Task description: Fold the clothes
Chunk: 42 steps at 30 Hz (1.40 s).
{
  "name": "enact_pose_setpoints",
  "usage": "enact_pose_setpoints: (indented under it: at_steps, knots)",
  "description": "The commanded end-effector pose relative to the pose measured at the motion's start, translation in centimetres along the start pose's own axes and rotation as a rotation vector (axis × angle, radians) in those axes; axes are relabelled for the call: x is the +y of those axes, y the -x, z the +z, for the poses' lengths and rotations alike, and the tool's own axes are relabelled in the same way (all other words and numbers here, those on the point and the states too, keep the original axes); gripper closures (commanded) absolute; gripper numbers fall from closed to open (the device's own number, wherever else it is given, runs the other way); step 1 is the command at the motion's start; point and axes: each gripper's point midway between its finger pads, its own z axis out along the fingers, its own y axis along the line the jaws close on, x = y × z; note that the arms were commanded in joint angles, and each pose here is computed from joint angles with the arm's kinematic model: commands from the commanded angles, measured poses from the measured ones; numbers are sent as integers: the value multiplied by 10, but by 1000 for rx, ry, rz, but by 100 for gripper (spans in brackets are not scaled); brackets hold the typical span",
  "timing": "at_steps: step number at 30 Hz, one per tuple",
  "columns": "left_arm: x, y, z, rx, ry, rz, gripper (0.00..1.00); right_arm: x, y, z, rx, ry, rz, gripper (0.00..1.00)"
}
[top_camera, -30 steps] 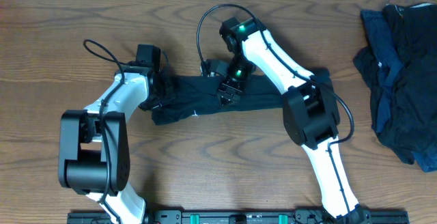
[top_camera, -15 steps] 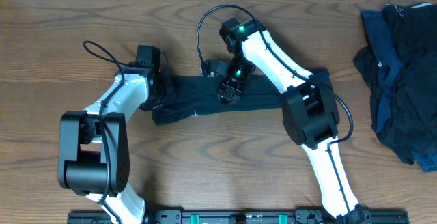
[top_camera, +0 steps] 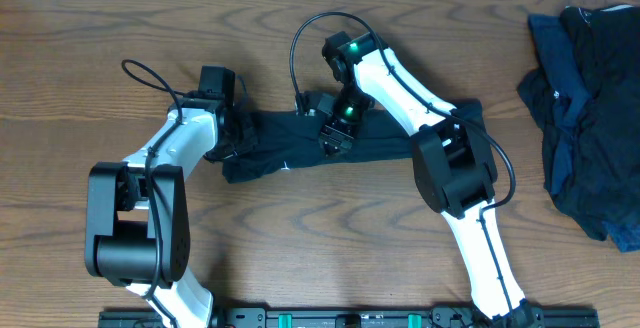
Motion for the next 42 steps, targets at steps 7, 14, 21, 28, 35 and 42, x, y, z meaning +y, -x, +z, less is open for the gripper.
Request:
enact_pose_setpoints:
  at_steps: [7, 14, 21, 28, 35, 42]
  knots:
    - [20, -17, 16, 49, 75, 0, 76, 12, -6, 5, 29, 52, 41, 46]
    - [20, -17, 16, 49, 75, 0, 76, 9, -15, 5, 73, 29, 59, 47]
    - [20, -17, 16, 49, 75, 1, 76, 4, -19, 4, 100, -1, 67, 45]
    - [21, -17, 16, 49, 75, 0, 76, 20, -18, 5, 92, 70, 139, 44]
    - [21, -17, 16, 49, 75, 0, 76, 35, -23, 5, 126, 116, 160, 44]
    - [21, -17, 16, 49, 75, 3, 76, 38, -24, 11, 136, 121, 153, 38]
